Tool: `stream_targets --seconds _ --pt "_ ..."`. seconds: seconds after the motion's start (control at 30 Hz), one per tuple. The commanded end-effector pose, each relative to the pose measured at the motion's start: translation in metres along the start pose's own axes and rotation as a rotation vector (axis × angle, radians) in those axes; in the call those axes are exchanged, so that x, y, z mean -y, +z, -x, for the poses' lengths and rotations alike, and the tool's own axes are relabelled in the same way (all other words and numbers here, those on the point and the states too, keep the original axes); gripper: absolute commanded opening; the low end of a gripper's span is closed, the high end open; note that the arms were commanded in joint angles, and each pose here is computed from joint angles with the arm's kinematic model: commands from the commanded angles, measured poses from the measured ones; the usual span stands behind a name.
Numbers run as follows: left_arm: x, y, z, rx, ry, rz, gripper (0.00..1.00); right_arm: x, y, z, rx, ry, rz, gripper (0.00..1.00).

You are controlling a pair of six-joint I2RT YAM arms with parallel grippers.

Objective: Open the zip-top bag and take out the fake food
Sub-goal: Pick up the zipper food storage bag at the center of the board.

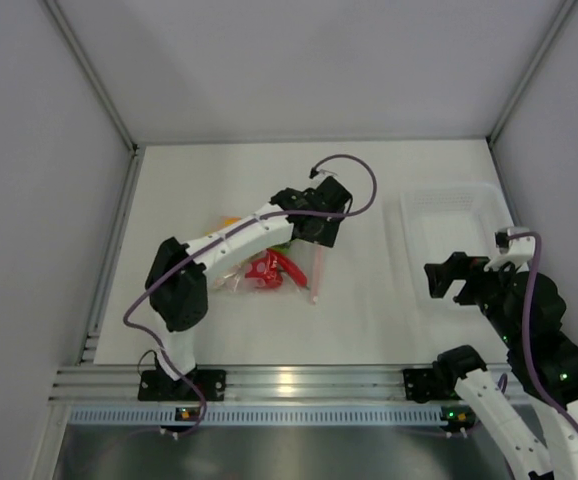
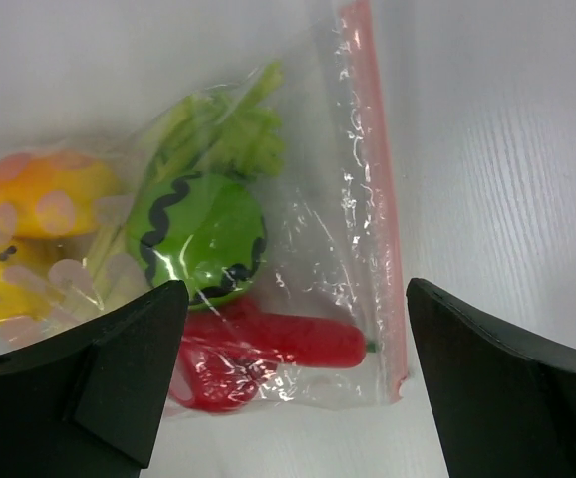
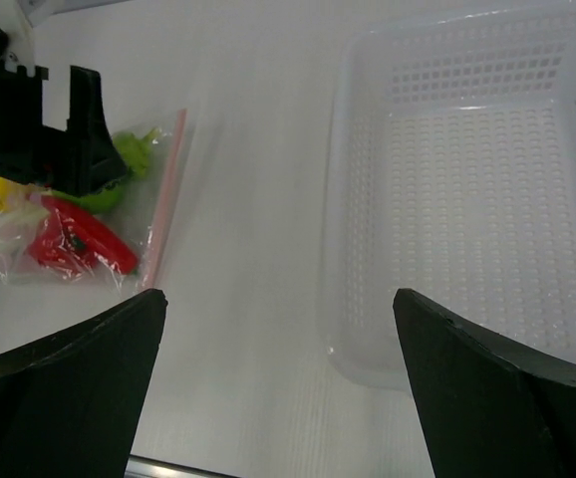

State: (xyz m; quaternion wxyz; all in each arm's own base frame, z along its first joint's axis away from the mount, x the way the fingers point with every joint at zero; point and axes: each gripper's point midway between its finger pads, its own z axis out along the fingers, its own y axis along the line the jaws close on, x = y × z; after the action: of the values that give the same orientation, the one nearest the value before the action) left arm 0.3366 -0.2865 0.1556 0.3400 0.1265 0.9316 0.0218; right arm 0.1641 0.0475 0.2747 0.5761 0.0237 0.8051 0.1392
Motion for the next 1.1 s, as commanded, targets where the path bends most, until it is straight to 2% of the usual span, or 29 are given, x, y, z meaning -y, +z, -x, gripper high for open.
stream_targets --seconds 0.0,0.23,0.5,0.87,0.97,1.07 --pt "0.010 0.016 0.004 0.036 0.016 0.097 0.97 -0.007 -0.002 0.012 0.056 0.010 0.037 0.99" --pt "0.051 0.037 -0.013 0.013 0.097 0.088 0.93 -0.007 -0.004 0.010 0.057 0.014 0.039 0.99" --pt "0.045 0.066 -0.041 -0.035 0.173 0.182 0.89 -0.007 -0.005 0.008 0.057 0.014 0.044 0.99" --pt "0.044 0.087 -0.051 -0.046 0.259 0.256 0.78 -0.007 -0.002 0.004 0.045 0.011 0.048 0.99" --pt "0.039 0.089 -0.054 -0.052 0.278 0.290 0.74 -0.008 -0.001 0.003 0.043 0.013 0.049 0.99" --pt "0.037 0.089 -0.054 -0.049 0.287 0.302 0.63 -0.008 -0.001 0.002 0.042 0.011 0.052 0.99"
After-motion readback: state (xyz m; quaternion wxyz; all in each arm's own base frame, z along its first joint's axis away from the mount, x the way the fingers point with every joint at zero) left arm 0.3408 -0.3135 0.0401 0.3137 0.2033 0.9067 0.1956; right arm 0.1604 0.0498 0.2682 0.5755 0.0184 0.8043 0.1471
